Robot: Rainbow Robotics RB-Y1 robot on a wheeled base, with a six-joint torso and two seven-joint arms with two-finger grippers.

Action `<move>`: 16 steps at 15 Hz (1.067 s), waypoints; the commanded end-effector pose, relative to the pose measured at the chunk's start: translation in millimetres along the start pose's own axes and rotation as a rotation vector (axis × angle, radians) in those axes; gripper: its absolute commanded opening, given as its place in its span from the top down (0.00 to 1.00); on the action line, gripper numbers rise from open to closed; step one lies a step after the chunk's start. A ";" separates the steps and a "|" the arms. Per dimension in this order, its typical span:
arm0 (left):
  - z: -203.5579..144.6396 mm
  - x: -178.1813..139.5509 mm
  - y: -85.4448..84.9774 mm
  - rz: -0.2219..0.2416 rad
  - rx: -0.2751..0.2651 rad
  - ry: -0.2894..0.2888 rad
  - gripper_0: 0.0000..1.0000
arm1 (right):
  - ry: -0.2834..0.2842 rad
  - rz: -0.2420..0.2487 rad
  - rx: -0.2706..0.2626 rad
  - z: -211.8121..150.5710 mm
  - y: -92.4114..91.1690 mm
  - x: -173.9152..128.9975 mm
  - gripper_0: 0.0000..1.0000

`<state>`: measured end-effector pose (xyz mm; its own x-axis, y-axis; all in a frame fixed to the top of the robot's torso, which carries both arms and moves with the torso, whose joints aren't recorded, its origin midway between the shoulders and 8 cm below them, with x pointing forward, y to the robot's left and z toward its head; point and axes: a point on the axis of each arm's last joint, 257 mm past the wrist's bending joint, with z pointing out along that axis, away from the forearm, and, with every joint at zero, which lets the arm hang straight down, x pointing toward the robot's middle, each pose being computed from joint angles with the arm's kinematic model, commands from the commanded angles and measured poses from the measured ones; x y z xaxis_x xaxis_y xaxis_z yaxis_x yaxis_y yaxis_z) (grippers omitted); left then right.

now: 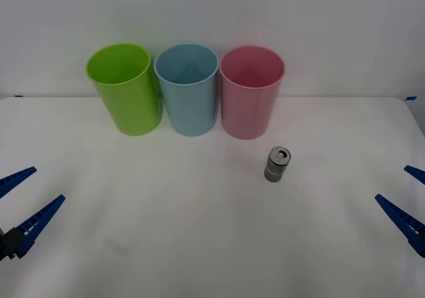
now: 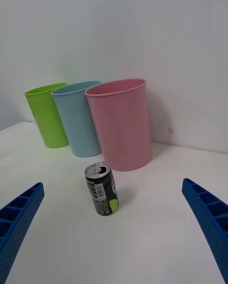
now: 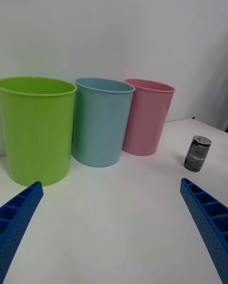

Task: Grasp the object on the table and drop it into the matching bin: aluminum can to the light blue bin, PET bottle to the pink bin.

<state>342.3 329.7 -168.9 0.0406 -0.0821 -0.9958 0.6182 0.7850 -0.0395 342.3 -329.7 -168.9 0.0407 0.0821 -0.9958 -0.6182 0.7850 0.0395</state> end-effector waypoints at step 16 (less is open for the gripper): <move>0.0 0.0 0.0 0.000 0.000 0.000 0.00 | 0.057 -0.028 0.046 31.2 4.8 40.2 0.00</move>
<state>342.2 329.8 -168.9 0.0405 -0.0821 -0.9958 0.6181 0.7851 -0.0395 362.8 -305.7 -202.9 0.0121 0.0427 -0.9990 -0.5818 0.8129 0.0277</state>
